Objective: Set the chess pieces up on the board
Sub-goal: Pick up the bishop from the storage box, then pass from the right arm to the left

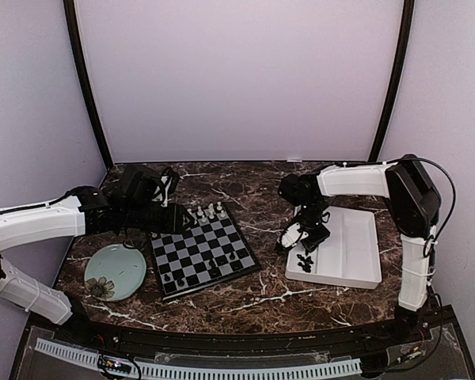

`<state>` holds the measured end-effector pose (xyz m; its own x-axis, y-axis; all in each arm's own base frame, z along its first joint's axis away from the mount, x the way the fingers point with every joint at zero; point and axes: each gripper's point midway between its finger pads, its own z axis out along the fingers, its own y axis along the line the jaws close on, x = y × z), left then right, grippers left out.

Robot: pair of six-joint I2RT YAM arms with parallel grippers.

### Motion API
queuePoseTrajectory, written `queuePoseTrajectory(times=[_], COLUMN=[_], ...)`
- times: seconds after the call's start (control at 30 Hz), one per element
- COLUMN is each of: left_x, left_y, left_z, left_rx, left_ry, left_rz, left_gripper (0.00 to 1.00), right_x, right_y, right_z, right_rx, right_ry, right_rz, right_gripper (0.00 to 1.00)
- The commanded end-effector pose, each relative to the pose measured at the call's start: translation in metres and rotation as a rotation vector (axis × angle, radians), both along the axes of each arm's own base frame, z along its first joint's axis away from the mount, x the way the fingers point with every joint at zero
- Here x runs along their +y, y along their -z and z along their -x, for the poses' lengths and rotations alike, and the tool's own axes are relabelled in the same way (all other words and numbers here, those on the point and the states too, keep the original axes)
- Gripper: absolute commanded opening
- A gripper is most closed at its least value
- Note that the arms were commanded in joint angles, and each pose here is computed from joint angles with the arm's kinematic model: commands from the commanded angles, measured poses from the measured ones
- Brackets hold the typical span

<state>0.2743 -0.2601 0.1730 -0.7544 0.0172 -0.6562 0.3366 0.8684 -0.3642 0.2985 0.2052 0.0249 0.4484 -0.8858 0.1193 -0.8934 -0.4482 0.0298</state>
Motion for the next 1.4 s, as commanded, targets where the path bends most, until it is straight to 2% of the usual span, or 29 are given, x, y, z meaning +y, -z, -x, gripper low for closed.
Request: queuePoseTrajectory(times=[0.0,0.13,0.3,0.53,0.63,0.83,1.0,1.13,1.37], left_x=[-0.002,0.000,-0.004,-0.017,-0.030,-0.065,-0.101,-0.131,-0.175], left_y=[-0.007,-0.009,-0.008,-0.016,-0.027,-0.066,-0.104,-0.114,-0.104], left_z=[0.001,0.000,-0.001,-0.008,-0.009,-0.017,-0.025,-0.035,-0.053], left_rx=[-0.009,-0.013,-0.011,-0.031,-0.060,-0.181,-0.277,-0.245,-0.124], left_ry=[0.001,-0.005,0.002,0.040,0.082,0.183,0.250,0.293,0.308], left_rz=[0.021,0.023,0.034,0.045,0.098,0.228,0.332,0.406,0.495], left_gripper=[0.36,0.36,0.36,0.36,0.36,0.33,0.33,0.34,0.35], right_x=[0.001,0.003,0.004,0.004,0.006,0.038,0.075,0.090,0.095], right_y=[0.000,-0.003,-0.011,-0.042,-0.061,-0.123,-0.174,-0.194,-0.207], right_z=[-0.009,-0.006,-0.010,-0.023,-0.026,-0.036,-0.036,-0.040,-0.042], right_rx=[-0.062,-0.053,-0.062,-0.022,0.032,0.231,0.397,0.467,0.475], right_ry=[-0.014,-0.012,0.028,0.206,0.321,0.613,0.740,0.781,0.824], right_rz=[-0.001,-0.016,-0.044,-0.165,-0.266,-0.612,-0.878,-0.987,-1.072], right_gripper=[0.32,0.25,0.22,0.18,0.17,0.17,0.18,0.19,0.19])
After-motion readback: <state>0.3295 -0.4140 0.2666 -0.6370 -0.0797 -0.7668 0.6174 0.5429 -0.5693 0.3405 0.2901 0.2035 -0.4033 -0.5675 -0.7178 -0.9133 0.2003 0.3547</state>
